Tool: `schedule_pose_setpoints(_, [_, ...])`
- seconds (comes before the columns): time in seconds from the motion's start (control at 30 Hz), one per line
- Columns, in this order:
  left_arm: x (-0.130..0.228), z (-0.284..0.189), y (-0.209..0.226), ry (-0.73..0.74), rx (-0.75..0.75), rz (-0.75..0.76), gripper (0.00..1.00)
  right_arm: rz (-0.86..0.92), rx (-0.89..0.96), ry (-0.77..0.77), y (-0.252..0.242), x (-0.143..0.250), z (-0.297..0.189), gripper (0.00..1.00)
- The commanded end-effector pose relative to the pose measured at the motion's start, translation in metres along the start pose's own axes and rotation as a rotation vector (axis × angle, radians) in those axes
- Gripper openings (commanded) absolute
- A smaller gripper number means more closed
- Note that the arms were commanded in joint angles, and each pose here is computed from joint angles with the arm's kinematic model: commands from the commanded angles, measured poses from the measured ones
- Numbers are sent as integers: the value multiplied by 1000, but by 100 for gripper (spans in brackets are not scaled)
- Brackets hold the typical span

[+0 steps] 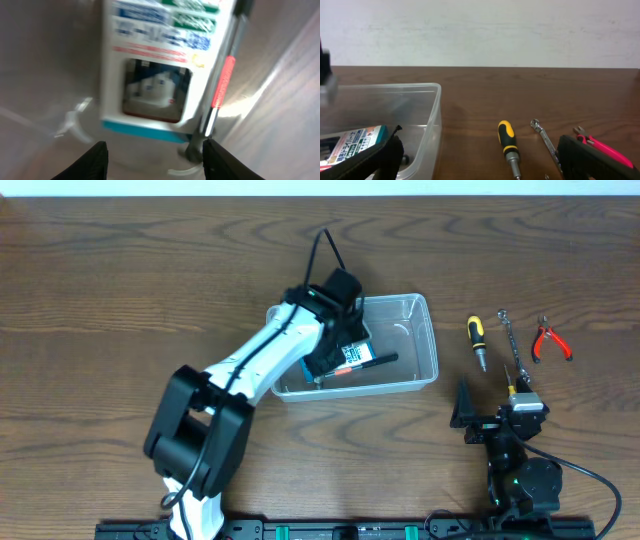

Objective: Pack container
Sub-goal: 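Release the screwdriver and raise the left arm back to rest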

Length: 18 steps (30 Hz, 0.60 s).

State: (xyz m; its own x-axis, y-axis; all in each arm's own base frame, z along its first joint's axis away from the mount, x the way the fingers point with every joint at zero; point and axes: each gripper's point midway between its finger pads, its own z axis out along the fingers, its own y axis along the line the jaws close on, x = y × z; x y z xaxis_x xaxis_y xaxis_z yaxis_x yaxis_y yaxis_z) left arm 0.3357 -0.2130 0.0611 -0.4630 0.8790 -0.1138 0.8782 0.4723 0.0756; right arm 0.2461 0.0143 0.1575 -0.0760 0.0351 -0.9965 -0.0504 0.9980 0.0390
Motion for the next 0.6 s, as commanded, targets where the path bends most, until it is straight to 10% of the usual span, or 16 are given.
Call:
schedule_pose_setpoints(0.0, [-13, -41, 25, -98, -77, -42, 50, -11, 14, -2, -3, 0, 0, 99])
schedule_pose_setpoints(0.33, [4, -49, 52, -64, -158, -108, 51, -11, 14, -2, -3, 0, 0, 99])
schedule_pose_setpoints(0.57, [31, -64, 106, -77, -271, -462, 64, -11, 13, -2, -3, 0, 0, 99])
